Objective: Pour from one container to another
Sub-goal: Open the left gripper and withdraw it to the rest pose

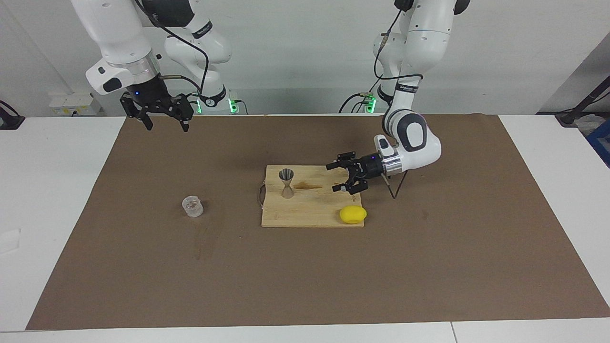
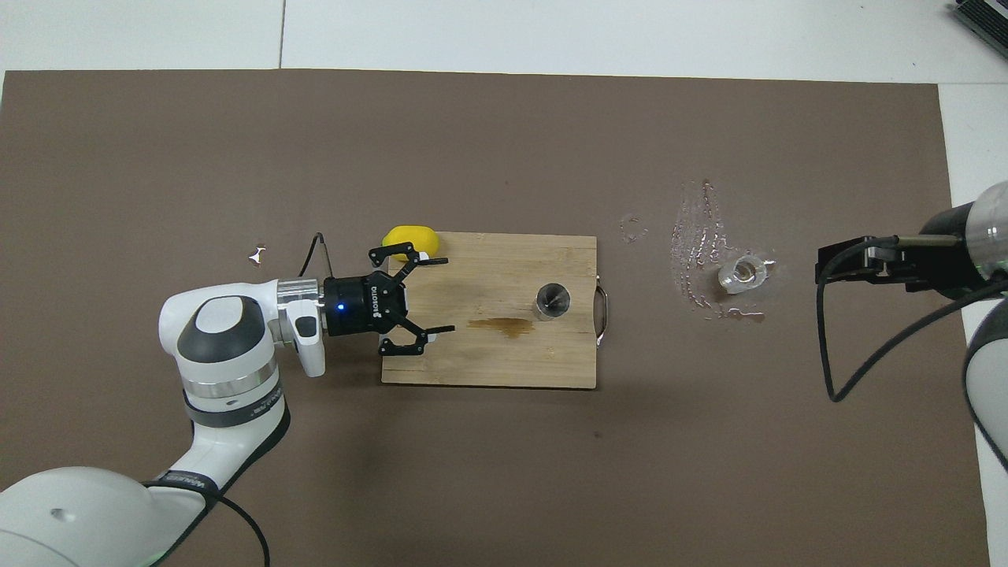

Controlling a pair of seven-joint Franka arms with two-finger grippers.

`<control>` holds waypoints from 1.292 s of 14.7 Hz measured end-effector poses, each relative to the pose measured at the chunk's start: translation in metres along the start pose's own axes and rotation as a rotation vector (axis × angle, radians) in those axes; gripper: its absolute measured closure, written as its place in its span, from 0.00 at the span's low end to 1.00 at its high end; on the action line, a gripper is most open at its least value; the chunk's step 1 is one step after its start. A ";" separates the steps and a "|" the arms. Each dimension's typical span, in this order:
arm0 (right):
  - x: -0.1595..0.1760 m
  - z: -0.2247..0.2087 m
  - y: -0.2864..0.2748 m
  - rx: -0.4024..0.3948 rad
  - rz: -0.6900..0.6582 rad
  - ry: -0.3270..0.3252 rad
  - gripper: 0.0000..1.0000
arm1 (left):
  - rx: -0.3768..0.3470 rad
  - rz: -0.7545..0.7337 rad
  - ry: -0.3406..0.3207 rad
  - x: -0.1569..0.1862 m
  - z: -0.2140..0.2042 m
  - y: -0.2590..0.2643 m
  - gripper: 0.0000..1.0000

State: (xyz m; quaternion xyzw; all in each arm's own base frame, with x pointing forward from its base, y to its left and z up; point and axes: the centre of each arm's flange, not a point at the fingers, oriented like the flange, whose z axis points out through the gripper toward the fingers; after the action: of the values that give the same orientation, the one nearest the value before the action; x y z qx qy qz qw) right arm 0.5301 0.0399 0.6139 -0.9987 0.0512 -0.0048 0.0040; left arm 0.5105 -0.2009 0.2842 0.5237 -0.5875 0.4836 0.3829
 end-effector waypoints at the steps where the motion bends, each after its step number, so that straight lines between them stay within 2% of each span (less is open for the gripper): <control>1: 0.000 0.000 0.000 0.000 0.000 0.000 0.00 | -0.029 0.008 -0.015 -0.003 -0.019 -0.003 0.00; 6: -0.007 -0.013 0.000 0.001 0.000 0.025 0.00 | -0.188 0.042 -0.099 -0.017 -0.132 -0.017 0.00; 9: -0.012 -0.023 0.004 0.001 0.007 0.042 0.00 | -0.275 0.075 -0.202 -0.008 -0.209 -0.038 0.00; 11: -0.012 -0.025 0.012 0.001 0.022 0.046 0.04 | -0.331 0.112 -0.294 0.011 -0.252 -0.055 0.00; 12: -0.012 -0.025 0.014 0.001 0.026 0.045 0.11 | -0.359 0.131 -0.345 0.022 -0.267 -0.064 0.00; 13: -0.012 -0.025 0.015 0.001 0.028 0.046 0.12 | -0.385 0.152 -0.397 0.034 -0.279 -0.072 0.00; 17: -0.007 -0.024 0.015 0.006 0.037 0.076 0.02 | -0.457 0.209 -0.567 0.071 -0.301 -0.096 0.00; 19: -0.001 -0.014 0.015 0.008 0.076 0.068 0.00 | -0.471 0.200 -0.629 0.088 -0.308 -0.104 0.00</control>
State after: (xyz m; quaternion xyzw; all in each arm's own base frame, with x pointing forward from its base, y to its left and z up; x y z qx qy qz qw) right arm 0.5269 0.0245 0.6282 -0.9953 0.0891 -0.0386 0.0067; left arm 0.5820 0.0779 0.4594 0.4843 -0.8189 0.1866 0.2450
